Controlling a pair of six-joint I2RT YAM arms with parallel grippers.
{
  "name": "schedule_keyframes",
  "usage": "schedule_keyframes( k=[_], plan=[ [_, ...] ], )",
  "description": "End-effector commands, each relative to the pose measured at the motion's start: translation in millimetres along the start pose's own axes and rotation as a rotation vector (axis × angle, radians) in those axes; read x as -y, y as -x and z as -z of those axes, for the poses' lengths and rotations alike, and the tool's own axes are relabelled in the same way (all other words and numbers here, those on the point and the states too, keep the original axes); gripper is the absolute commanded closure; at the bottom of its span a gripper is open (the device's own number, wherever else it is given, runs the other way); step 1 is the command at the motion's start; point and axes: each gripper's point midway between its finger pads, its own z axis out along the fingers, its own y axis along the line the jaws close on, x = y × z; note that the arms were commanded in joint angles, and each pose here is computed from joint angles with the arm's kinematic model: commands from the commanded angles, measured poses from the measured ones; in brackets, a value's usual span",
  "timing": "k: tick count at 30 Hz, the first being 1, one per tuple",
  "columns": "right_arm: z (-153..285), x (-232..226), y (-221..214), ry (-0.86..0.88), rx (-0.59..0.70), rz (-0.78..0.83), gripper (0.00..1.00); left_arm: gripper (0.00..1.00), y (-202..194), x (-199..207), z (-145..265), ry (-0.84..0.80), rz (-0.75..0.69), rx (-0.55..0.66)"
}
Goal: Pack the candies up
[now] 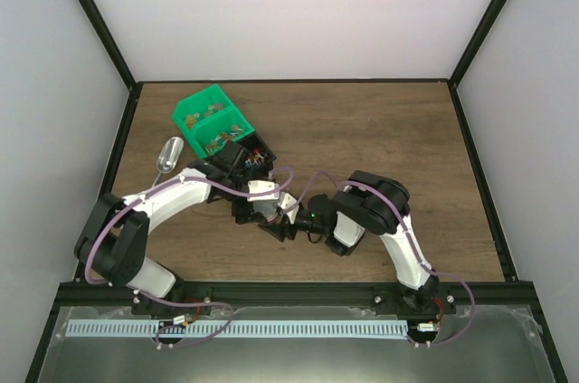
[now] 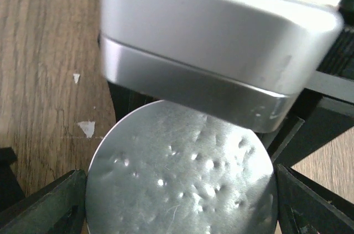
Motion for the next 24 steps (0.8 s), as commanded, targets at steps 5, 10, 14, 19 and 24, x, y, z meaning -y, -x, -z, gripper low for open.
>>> schedule_keyframes(
  k=[5,10,14,19,24],
  plan=[
    [9,-24,-62,0.064,-0.210,-0.160,0.32,0.08,-14,6,3,-0.099,-0.085,-0.066],
    [7,-5,-69,-0.029,-0.234,-0.183,0.32,0.00,-1,0,25,0.053,0.017,0.030],
    [5,12,-75,-0.122,-0.255,-0.200,0.29,0.00,2,-4,37,0.141,0.186,0.075],
    [4,18,-80,-0.158,-0.269,-0.211,0.28,0.00,-5,-9,31,0.198,0.352,0.100],
    [4,22,-82,-0.178,-0.276,-0.209,0.28,0.00,-3,-18,23,0.231,0.405,0.106]
  ],
)
